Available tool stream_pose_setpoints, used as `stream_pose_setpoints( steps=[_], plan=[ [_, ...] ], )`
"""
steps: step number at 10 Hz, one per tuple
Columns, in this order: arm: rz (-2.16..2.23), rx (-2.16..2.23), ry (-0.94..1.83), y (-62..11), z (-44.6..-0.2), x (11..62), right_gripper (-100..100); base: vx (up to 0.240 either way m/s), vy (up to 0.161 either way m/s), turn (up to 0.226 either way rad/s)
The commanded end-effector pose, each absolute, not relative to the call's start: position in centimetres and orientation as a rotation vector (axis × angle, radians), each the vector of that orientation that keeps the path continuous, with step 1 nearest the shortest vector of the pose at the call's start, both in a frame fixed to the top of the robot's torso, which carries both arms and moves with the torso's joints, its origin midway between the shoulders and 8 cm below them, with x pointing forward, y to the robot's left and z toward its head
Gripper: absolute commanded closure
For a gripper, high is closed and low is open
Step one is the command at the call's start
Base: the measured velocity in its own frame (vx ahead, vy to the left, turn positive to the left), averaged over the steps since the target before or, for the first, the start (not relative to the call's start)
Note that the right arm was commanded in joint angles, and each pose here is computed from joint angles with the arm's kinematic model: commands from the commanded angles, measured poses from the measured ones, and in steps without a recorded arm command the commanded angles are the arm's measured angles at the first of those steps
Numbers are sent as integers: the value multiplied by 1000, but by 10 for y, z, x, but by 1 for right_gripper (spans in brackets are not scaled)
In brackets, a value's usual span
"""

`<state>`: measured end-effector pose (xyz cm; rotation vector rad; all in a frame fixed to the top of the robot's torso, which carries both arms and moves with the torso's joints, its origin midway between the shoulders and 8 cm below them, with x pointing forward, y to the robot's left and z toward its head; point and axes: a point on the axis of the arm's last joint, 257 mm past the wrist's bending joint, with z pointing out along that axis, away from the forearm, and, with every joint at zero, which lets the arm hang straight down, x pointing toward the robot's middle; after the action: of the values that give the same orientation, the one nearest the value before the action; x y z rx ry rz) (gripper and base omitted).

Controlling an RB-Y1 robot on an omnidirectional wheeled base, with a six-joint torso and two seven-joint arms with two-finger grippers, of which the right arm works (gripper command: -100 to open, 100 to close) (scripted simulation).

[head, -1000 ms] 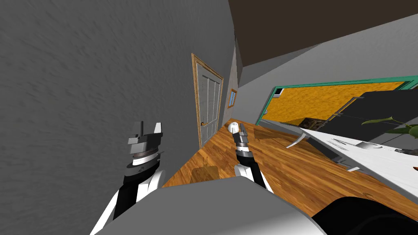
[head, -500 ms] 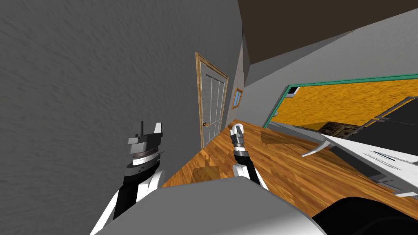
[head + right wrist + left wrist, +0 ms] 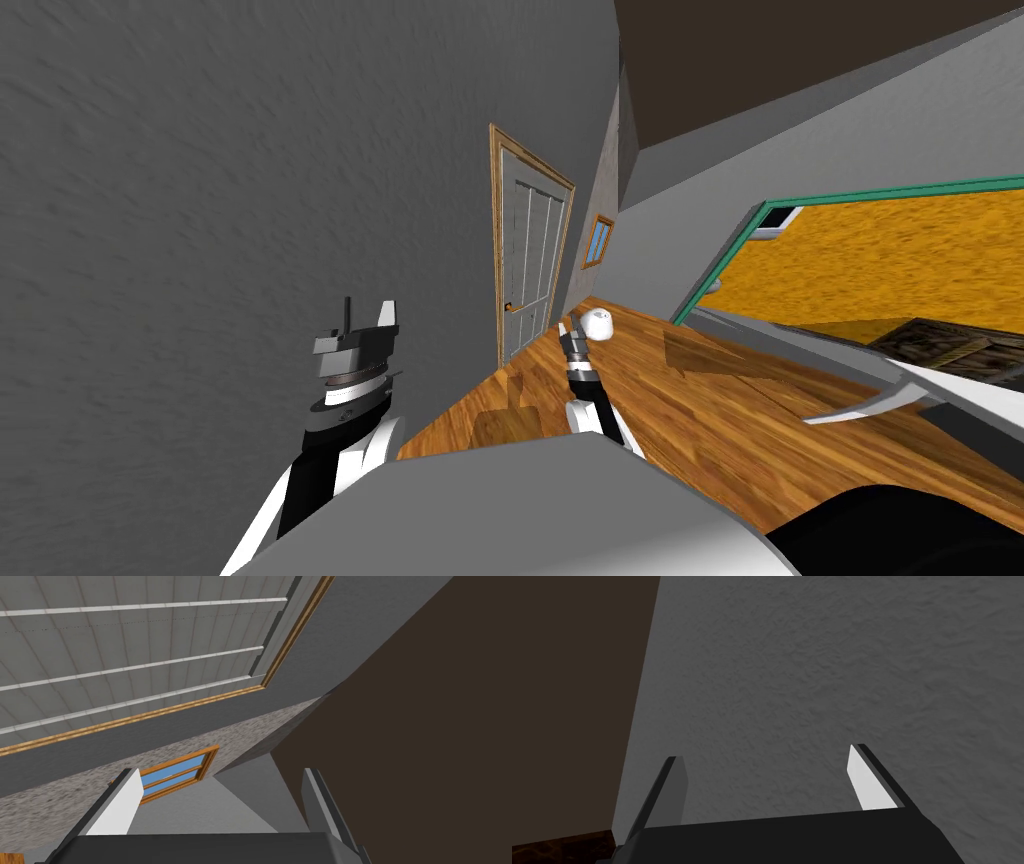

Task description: Pull the door open

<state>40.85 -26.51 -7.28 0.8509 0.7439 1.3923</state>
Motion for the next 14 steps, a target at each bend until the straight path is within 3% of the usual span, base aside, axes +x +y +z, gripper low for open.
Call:
stream_pose_setpoints(
  steps=[1,14],
  plan=[
    [1393,864,762,-266,-86,415,-100,88,-80,206],
    [1366,966,877,-275,-180,452,-100,42,-54,126]
  ],
)
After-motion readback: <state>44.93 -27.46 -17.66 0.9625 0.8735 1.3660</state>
